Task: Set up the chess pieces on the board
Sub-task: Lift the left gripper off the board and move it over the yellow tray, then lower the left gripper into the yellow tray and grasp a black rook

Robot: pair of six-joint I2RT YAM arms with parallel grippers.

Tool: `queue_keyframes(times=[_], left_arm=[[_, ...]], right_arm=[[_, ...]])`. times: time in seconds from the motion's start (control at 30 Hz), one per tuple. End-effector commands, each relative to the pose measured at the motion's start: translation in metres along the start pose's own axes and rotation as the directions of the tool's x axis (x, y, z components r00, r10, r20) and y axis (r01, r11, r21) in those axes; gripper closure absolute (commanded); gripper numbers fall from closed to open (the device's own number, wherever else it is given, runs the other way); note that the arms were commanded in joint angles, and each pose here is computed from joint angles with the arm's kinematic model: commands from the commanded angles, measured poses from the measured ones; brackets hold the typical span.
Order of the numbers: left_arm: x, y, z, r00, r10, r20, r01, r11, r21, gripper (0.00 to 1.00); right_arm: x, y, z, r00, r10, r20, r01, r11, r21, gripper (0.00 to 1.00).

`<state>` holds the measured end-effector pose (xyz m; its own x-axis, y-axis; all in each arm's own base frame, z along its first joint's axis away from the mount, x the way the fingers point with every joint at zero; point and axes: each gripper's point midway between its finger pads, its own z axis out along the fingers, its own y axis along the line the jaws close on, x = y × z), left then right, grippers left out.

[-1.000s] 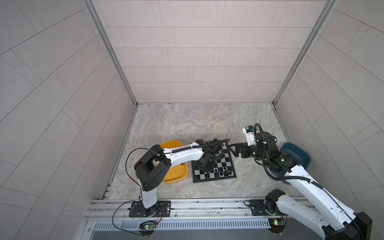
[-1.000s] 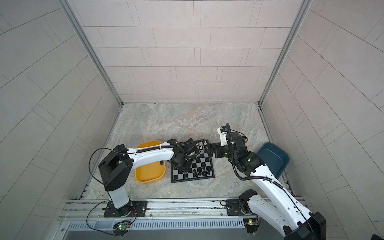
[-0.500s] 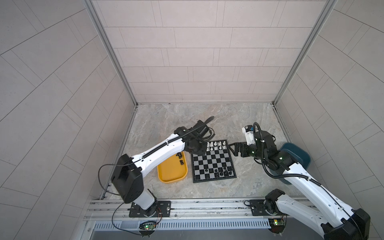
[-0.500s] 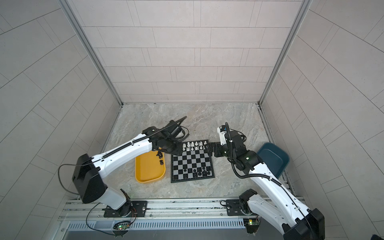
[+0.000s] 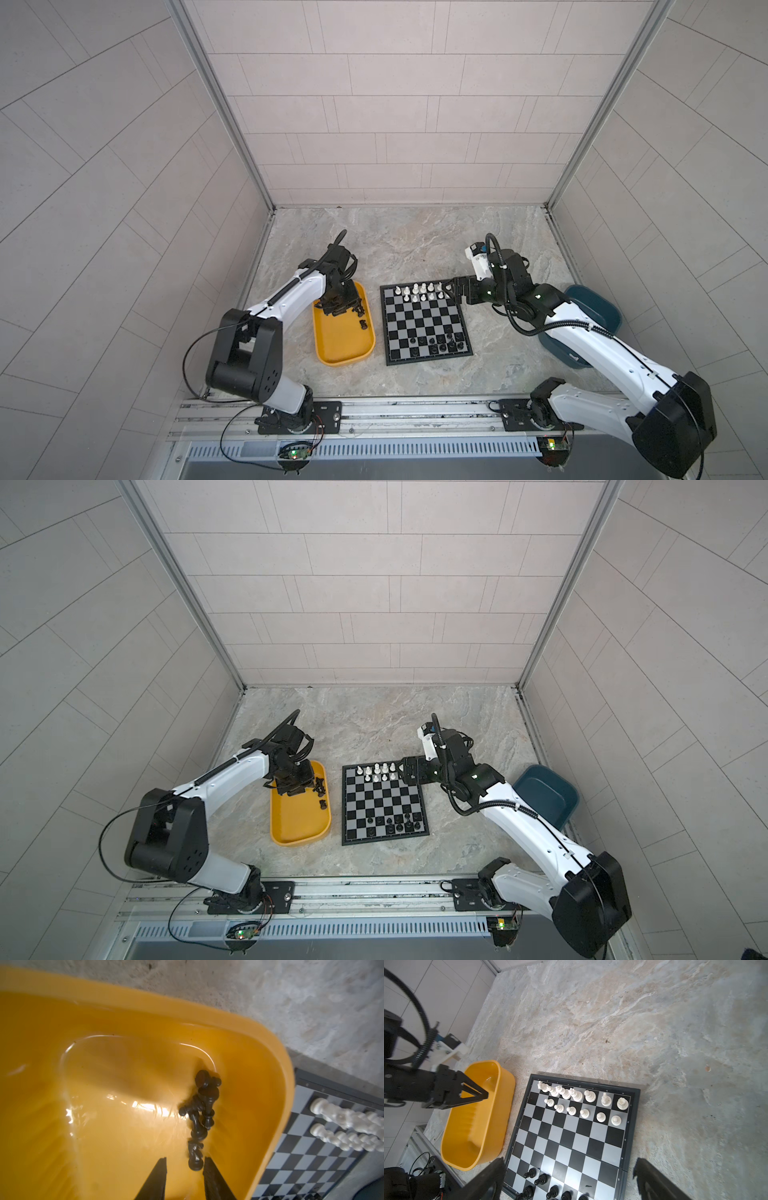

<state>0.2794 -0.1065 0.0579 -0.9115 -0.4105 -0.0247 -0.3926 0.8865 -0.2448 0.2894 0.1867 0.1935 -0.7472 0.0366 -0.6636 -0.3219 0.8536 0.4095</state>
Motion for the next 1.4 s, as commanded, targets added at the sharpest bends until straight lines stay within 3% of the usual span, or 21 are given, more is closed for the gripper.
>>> queue_keyframes(times=[0.0, 0.17, 0.7, 1.03, 1.37], left_arm=[[-0.012, -0.013, 0.003, 1.0, -0.015, 0.009, 0.015, 0.999, 0.031, 0.66], [-0.01, -0.012, 0.018, 0.997, -0.075, -0.022, 0.075, 0.997, 0.025, 0.68], [0.011, -0.01, 0.04, 0.991, -0.099, -0.091, 0.098, 0.995, -0.017, 0.68], [0.009, -0.008, 0.017, 0.998, -0.033, -0.053, 0.032, 0.999, -0.032, 0.62], [0.02, -0.005, 0.015, 0.997, -0.028, -0.078, 0.025, 0.999, -0.043, 0.66]], right_arm=[[-0.01, 0.01, -0.004, 0.999, -0.019, 0.031, 0.02, 0.999, -0.032, 0.02], [-0.009, 0.009, -0.003, 0.999, -0.025, 0.029, 0.026, 0.999, -0.03, 0.02], [-0.005, 0.002, -0.001, 1.0, -0.019, 0.02, 0.02, 1.0, -0.016, 0.02], [-0.002, 0.001, 0.0, 1.0, -0.011, 0.018, 0.011, 1.0, -0.018, 0.02], [-0.001, 0.0, 0.001, 1.0, -0.004, 0.016, 0.004, 1.0, -0.019, 0.02]])
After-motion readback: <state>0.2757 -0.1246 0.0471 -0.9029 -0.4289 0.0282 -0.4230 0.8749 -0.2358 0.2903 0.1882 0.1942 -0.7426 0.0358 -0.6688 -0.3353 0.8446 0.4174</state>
